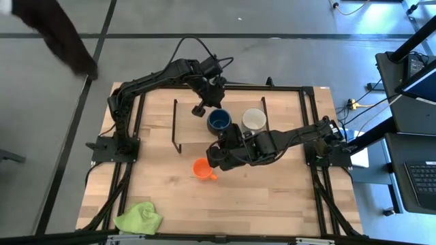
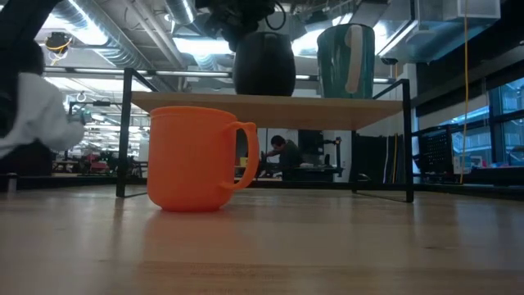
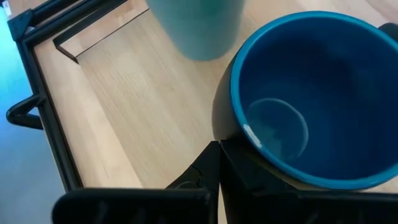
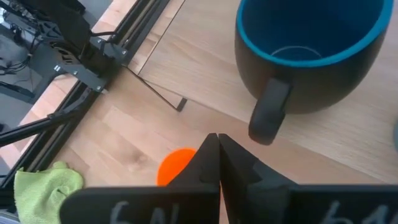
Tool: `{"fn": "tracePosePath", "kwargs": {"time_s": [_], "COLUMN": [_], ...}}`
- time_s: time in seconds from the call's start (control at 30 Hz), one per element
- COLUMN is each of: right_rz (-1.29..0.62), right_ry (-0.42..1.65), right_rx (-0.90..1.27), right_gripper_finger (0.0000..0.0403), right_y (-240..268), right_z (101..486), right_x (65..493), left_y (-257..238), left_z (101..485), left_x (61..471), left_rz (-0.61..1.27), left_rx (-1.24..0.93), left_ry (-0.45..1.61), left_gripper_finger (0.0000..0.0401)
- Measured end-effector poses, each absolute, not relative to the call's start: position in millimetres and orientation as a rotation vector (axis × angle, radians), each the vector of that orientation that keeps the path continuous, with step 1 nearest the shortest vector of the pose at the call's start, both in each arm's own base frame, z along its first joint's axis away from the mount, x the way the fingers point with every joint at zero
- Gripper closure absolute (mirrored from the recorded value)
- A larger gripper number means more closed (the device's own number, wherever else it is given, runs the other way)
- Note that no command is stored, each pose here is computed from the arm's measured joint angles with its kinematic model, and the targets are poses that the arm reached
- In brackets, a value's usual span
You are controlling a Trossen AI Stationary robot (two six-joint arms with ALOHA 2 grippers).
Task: Stack small to large cups/mugs on shelf
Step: Put the blue mug on the shelf
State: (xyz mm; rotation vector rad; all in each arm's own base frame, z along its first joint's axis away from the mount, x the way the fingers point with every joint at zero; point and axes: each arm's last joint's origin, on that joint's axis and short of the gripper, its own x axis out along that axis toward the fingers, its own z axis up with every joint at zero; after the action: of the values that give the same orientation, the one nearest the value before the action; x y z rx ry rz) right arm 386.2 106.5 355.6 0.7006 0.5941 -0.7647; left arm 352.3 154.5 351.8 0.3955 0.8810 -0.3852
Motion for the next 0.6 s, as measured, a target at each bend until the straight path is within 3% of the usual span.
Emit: {"fn": "tracePosePath", "kwargs": {"time_s": [0.6], "right_rz": [-0.775], "right_ry": [0.585], "right_rx": [0.688], "right_gripper_finger": [0.0399], "right_y": [105], "right_z": [356], "right_x": [386], "left_y": [176], "left_z": [353], "left_x": [342], "left_rz": [-0.357], "left_rx": [0.347], "left_ry": [0.858], "left_gripper_finger": [0.0391]}}
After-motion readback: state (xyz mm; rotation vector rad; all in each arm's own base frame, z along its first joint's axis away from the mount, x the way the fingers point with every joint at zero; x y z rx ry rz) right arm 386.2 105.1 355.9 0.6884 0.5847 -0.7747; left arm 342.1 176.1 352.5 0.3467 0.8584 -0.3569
